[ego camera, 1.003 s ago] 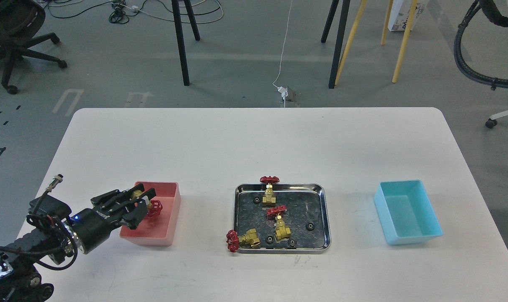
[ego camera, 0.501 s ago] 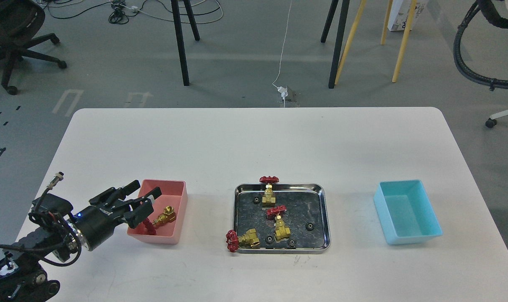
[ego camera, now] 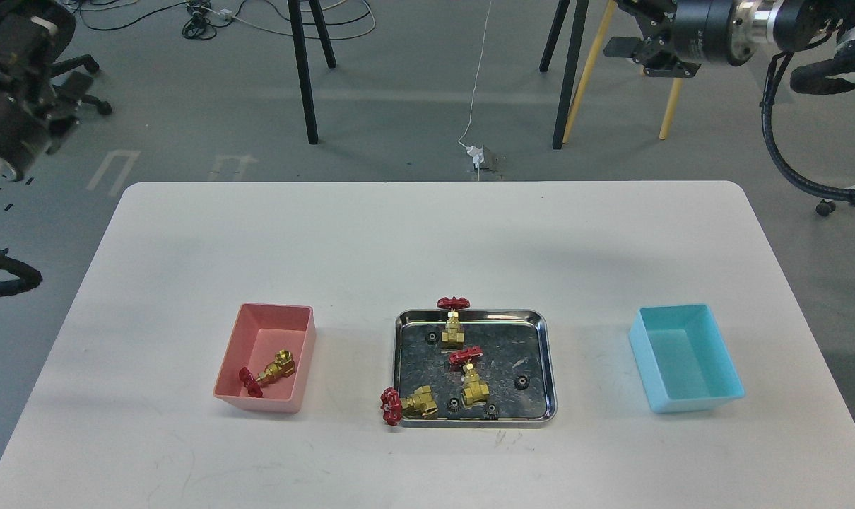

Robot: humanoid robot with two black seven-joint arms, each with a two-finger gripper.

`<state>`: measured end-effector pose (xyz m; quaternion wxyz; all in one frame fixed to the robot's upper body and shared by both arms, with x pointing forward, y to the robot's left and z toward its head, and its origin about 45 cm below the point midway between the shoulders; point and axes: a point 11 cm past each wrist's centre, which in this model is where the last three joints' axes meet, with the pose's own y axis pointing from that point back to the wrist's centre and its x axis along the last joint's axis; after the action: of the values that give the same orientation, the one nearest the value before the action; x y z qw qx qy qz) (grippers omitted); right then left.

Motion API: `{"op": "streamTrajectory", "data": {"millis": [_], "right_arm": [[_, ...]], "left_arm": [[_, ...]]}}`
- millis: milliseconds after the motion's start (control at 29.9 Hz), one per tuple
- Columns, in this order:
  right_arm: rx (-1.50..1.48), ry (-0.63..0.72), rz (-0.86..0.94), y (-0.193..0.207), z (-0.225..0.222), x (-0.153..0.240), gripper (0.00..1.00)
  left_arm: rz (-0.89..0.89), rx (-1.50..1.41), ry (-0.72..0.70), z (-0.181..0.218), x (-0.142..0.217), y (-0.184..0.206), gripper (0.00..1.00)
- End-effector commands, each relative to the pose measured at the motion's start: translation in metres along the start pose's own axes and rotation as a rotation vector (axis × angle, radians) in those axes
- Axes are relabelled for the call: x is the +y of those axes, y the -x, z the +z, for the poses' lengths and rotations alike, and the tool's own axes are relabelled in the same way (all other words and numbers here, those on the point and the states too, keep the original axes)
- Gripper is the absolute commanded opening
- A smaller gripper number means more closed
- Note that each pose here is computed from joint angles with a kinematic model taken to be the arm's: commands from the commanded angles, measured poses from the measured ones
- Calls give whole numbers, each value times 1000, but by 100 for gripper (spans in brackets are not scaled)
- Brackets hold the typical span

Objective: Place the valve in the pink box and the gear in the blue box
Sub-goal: 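Reach the right gripper into the tray and grasp a dark gear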

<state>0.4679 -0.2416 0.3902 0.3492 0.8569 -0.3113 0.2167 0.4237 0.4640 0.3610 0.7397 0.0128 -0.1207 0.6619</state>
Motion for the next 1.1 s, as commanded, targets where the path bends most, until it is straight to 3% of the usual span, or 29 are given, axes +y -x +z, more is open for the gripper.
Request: {"op": "streamTrajectory", "data": {"millis": [0, 167, 401, 802, 1070], "right_arm": [[249, 21, -106, 45, 11, -9, 99], [598, 0, -295, 119, 37, -15, 98], [917, -2, -581, 200, 73, -25, 98], [1057, -42, -778, 276, 83, -58, 98], [1084, -28, -812, 295, 97, -64, 96]], "left_arm": [[84, 90, 83, 36, -7, -41, 99], [186, 72, 185, 87, -13, -84, 99], [228, 43, 251, 136, -13, -103, 99], [245, 21, 268, 147, -15, -105, 99], [273, 21, 257, 143, -10, -115, 99]]}}
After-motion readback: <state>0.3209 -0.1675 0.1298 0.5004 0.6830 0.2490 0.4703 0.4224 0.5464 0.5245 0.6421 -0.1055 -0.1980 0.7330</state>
